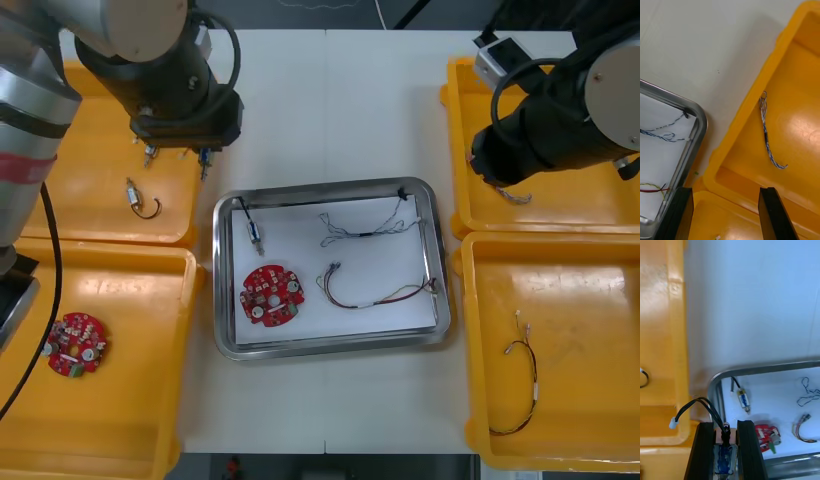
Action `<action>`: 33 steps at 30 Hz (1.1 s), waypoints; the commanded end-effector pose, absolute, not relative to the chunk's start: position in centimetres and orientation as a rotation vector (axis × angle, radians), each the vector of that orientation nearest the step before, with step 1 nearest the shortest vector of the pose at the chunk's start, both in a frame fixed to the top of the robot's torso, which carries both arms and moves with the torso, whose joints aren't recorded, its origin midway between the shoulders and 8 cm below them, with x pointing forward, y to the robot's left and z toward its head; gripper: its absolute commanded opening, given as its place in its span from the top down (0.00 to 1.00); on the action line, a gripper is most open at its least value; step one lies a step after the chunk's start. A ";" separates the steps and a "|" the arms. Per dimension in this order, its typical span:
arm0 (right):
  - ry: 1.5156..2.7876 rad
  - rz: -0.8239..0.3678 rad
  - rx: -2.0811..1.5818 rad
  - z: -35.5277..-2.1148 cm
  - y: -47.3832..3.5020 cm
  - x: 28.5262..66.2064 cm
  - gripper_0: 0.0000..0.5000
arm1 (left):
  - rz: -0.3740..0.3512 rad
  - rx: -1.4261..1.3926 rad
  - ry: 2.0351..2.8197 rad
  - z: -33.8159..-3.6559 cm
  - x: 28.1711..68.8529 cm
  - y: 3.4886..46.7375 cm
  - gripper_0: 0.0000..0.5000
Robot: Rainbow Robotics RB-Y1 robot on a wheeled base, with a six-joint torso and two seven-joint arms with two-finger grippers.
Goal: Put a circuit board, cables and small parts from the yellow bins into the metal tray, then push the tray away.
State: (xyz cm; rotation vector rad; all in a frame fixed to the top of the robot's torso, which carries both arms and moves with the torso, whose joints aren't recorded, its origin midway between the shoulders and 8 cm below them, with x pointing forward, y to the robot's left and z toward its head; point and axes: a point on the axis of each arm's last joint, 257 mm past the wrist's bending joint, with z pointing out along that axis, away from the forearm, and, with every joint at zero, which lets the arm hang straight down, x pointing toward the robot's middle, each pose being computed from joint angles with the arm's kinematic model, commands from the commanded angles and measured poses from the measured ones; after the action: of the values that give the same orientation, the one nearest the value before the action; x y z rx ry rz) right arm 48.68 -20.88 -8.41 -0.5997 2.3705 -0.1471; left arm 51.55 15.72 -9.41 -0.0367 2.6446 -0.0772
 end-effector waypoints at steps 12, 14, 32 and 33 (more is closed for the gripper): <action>2.458 -0.102 -0.255 -9.7 -33.7 44.2 0.00 | -0.002 0.169 2.670 -16.6 50.5 8.7 1.00; 2.473 -0.116 -0.216 -10.3 -35.1 43.3 0.00 | 0.028 0.165 2.672 -17.8 50.8 8.7 1.00; 2.557 -0.118 -0.052 -14.9 -38.3 38.0 0.00 | 0.026 0.129 2.665 -22.4 52.2 7.9 1.00; 2.558 -0.103 -0.035 -15.0 -38.2 37.9 0.00 | 0.020 0.128 2.666 -22.7 52.1 7.8 1.00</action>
State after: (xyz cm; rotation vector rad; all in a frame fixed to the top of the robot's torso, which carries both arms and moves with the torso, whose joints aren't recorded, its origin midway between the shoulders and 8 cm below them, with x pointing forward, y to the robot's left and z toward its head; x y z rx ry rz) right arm 38.57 -37.01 -15.96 -0.1435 2.5857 -0.1125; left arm 52.54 9.36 -21.99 0.2109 2.6682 0.0763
